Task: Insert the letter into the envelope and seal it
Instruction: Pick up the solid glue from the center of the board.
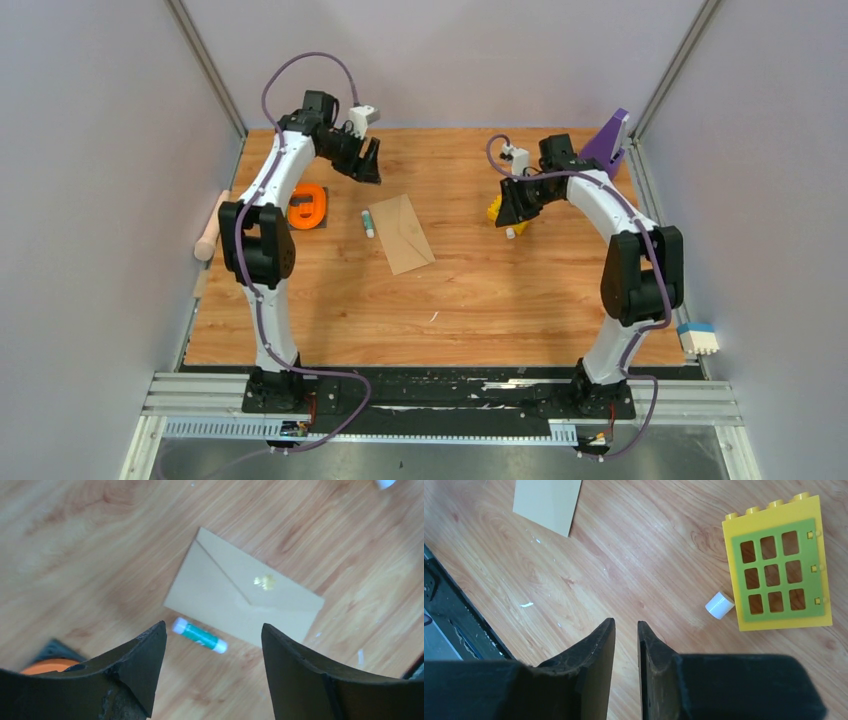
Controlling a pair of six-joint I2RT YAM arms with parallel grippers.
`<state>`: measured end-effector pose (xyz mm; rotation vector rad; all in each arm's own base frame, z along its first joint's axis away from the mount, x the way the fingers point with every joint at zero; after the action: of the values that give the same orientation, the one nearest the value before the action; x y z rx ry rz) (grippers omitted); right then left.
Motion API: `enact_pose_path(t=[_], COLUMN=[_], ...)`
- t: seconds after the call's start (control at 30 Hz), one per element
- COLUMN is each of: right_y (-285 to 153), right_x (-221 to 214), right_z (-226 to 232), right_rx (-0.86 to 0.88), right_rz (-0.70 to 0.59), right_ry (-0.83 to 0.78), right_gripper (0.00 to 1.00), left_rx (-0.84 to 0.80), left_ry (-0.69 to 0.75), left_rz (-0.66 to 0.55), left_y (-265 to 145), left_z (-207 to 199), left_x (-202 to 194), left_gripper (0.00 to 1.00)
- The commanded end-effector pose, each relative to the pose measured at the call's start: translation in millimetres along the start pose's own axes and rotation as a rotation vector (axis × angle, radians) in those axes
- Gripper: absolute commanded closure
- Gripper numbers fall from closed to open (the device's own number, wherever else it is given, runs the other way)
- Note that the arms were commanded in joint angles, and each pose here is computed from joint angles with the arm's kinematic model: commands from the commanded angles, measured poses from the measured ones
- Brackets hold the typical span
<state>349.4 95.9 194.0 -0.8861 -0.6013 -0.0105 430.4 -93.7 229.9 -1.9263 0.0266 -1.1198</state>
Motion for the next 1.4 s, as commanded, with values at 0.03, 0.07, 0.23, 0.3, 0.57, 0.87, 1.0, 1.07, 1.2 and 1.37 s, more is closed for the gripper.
enact_pose_path(t=[0.03, 0.07, 0.23, 0.3, 0.57, 0.87, 1.0, 1.07, 1.2, 1.37], right_y=[-19, -18, -18, -20, -24, -26, -24, -24, -25, -26], right_x=[2, 1, -4, -4, -5, -8, -9, -8, -9, -9], right_z=[14, 15, 16, 17, 16, 19, 20, 20, 22, 23], right_rx=[0.019, 0.029, 0.048, 0.046, 0.051, 0.077, 0.096, 0.097, 0.106, 0.117], right_rz=[-0.058, -0.058, -0.053, -0.057, -0.073, -0.08, -0.079, -0.078, -0.082, -0.087], right_ry=[-0.106, -0.107, -0.115, -0.115, -0.127, -0.126, -0.122, -0.122, -0.125, -0.13], right_gripper=[0.74, 0.73, 0.68, 0.68, 0.68, 0.68, 0.68, 0.68, 0.68, 0.68], left_rx=[-0.07, -0.05, 0.003, 0.148, 0.039, 0.043, 0.054, 0.055, 0.061, 0.079], left_ry=[0.409, 0.5, 0.744, 0.695, 0.019, -0.154, -0.181, -0.186, -0.193, -0.207], left_rz=[0.188, 0.192, 0.214, 0.217, 0.229, 0.259, 0.244, 0.257, 0.292, 0.328], left_y=[-11, -15, -21, -24, -11, 26, 34, 39, 50, 62], left_z=[20, 25, 32, 39, 10, 7, 9, 7, 6, 9], left_x=[-7, -2, -3, 5, -25, -50, -52, -53, -59, -68], left_gripper=[0.18, 0.16, 0.02, 0.0, 0.0, 0.16, 0.2, 0.21, 0.25, 0.26])
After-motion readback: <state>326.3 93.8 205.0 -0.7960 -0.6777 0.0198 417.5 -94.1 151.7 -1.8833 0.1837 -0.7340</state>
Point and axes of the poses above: each gripper's point midway between its finger pads, its own y axis out along the fingers, its own z axis along the line the jaws close on, x = y × z, the point moved 10 cm from there along -y, back along the fingers, and after that the axes turned 9 degrees about y, right-handed, at the moved point
